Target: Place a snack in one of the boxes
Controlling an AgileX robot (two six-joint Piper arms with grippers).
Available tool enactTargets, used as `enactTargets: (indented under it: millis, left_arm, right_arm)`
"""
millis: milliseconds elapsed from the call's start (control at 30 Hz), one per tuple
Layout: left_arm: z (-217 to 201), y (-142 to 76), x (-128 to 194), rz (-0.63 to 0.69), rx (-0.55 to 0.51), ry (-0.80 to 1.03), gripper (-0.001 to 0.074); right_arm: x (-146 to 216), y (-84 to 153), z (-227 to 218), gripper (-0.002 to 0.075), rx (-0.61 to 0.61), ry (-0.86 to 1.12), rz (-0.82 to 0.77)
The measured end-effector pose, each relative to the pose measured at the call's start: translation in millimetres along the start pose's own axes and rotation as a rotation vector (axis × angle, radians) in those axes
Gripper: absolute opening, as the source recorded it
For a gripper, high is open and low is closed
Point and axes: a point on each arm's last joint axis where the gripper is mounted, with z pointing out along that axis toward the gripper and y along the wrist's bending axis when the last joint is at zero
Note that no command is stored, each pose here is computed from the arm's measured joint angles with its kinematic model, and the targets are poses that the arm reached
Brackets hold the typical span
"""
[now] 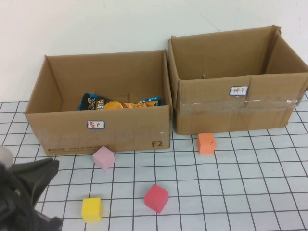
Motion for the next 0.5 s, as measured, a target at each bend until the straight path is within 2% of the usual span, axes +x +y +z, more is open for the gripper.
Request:
enactTargets:
  millis: [500]
  left_arm:
    - [0.3, 2.0, 13.6, -0.001, -0.013, 0.034, -0.0001]
  right_arm:
    - [2.8, 1.0, 1.7, 0.0001, -0.006, 0.015, 0.002]
